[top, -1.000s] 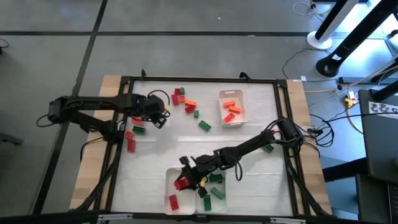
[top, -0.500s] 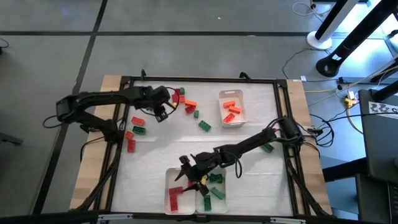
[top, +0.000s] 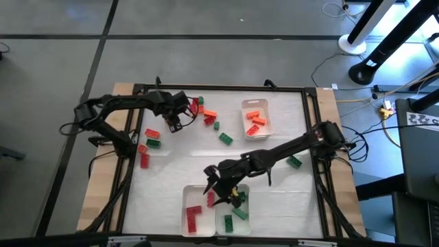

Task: Sort blocks
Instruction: Put the orange game piece into the top right white bin

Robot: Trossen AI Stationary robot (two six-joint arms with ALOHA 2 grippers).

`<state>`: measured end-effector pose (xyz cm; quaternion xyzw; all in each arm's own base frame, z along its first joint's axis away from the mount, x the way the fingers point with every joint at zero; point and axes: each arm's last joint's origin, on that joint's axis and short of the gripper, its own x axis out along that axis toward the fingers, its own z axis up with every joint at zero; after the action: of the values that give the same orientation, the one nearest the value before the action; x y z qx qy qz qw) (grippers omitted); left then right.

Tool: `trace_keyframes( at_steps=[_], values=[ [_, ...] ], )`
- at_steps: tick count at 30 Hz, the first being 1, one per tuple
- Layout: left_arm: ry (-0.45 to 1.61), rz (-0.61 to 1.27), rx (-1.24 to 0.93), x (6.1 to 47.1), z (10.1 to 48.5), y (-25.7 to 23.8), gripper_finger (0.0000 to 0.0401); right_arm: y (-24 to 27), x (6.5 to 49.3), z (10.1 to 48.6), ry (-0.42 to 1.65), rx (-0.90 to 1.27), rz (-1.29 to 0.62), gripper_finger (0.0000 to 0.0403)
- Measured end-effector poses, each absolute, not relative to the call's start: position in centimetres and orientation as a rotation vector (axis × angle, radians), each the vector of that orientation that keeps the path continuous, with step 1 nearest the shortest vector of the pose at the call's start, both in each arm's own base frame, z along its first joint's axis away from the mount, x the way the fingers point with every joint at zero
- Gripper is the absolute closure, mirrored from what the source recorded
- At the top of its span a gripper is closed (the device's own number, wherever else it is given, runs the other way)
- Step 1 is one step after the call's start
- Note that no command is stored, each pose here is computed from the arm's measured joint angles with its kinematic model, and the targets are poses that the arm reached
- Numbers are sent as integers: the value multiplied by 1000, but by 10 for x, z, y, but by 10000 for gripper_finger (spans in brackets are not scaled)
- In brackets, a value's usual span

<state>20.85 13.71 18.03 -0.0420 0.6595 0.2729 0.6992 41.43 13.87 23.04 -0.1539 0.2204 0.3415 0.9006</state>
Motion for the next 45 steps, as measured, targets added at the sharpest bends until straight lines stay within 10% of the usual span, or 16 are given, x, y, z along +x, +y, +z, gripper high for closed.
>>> trace_keyframes(
  at_steps=[26,45],
  values=[
    [1578,496,-251,208,149,149,323,76,291,289,1251,-622,-90,157],
    [857,131,-511,276,217,122,323,39,173,227,1358,-341,-373,157]
  ],
)
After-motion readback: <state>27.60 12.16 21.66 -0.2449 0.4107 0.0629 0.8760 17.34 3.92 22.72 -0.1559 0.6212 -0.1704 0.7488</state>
